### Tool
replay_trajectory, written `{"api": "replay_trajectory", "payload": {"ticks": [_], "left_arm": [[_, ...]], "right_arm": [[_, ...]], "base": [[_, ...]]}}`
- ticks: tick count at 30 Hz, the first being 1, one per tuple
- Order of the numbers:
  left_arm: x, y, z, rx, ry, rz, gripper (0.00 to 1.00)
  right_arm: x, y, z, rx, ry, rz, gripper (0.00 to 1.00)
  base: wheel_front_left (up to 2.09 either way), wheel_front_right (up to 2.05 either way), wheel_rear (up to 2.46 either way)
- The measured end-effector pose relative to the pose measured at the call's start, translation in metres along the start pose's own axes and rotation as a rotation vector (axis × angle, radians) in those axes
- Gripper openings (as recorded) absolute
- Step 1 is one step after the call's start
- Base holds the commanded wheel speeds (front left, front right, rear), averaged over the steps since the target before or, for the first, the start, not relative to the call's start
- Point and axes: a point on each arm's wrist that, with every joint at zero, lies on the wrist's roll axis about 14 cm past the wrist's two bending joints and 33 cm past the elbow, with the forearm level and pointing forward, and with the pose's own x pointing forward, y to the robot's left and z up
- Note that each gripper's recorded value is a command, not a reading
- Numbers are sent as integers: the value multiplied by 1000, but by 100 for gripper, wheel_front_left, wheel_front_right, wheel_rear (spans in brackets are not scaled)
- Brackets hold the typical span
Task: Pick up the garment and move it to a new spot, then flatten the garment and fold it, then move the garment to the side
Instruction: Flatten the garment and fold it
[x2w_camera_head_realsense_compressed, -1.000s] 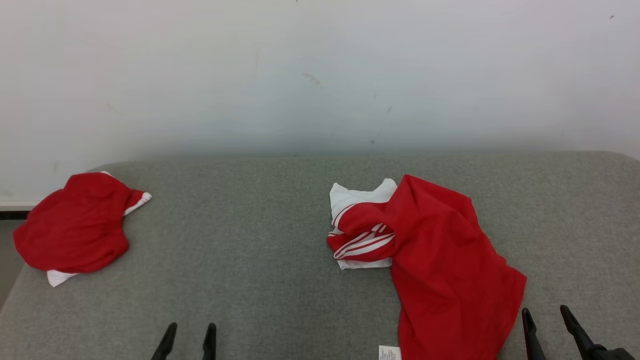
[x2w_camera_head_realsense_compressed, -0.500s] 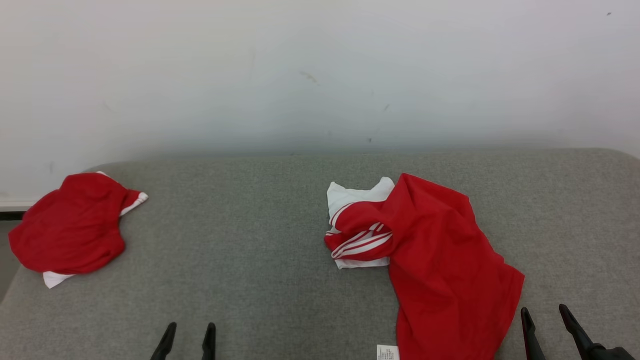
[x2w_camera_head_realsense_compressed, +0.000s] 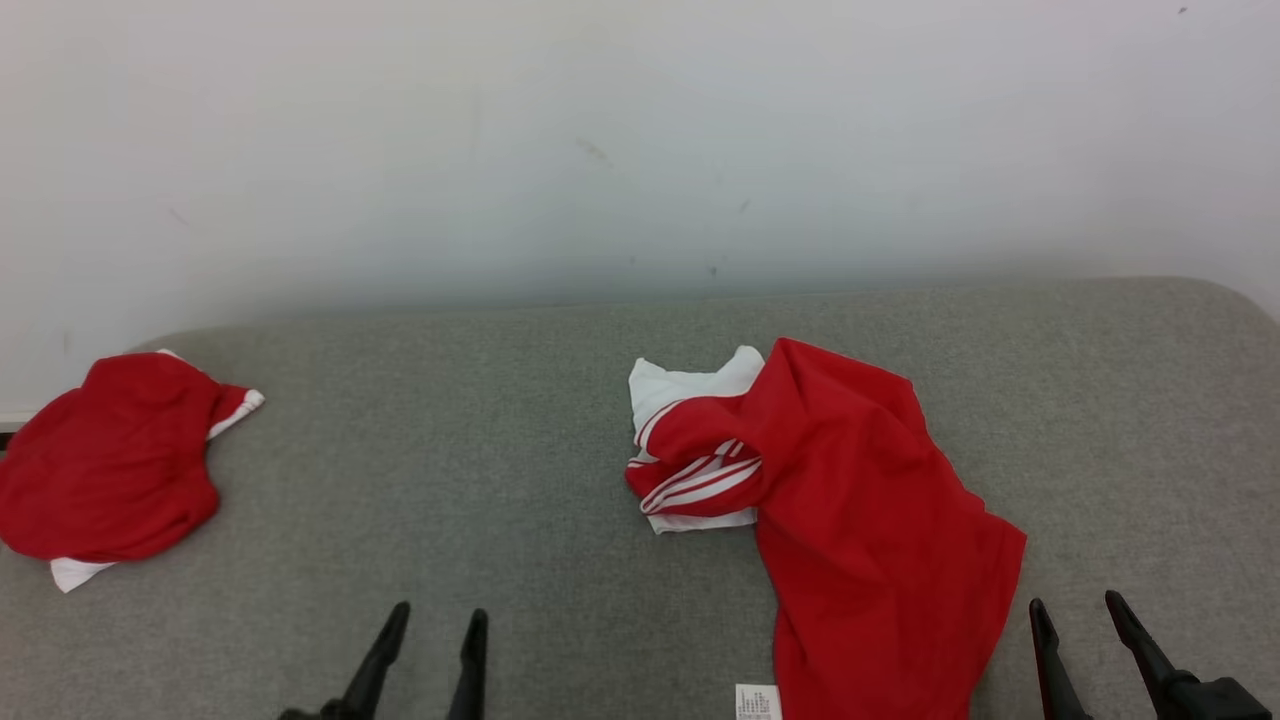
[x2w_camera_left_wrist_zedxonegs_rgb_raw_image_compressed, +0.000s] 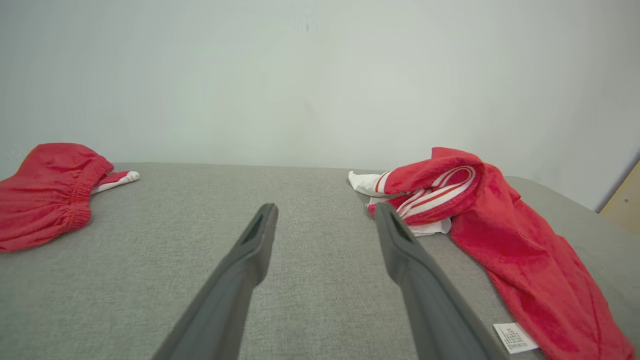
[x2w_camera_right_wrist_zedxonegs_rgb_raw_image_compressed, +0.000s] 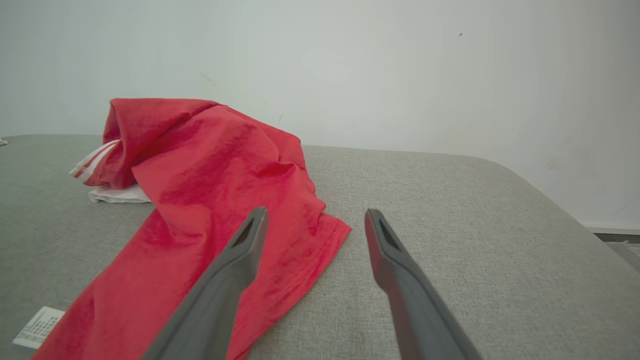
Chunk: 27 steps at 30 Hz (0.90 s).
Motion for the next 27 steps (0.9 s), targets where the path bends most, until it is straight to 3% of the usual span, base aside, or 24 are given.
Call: {"api": "replay_trajectory", "payload": {"ticks": [11,27], "left_arm": [[60,-73,-31,25,90,-324,100],[130,-90,-111,-2,286,-413,100]], "right_arm": [[9,-13,0,0,4,-43,100],[18,-46,-20,-3,74,-164,100]], "base": [[0,0,0],[0,0,0]]}}
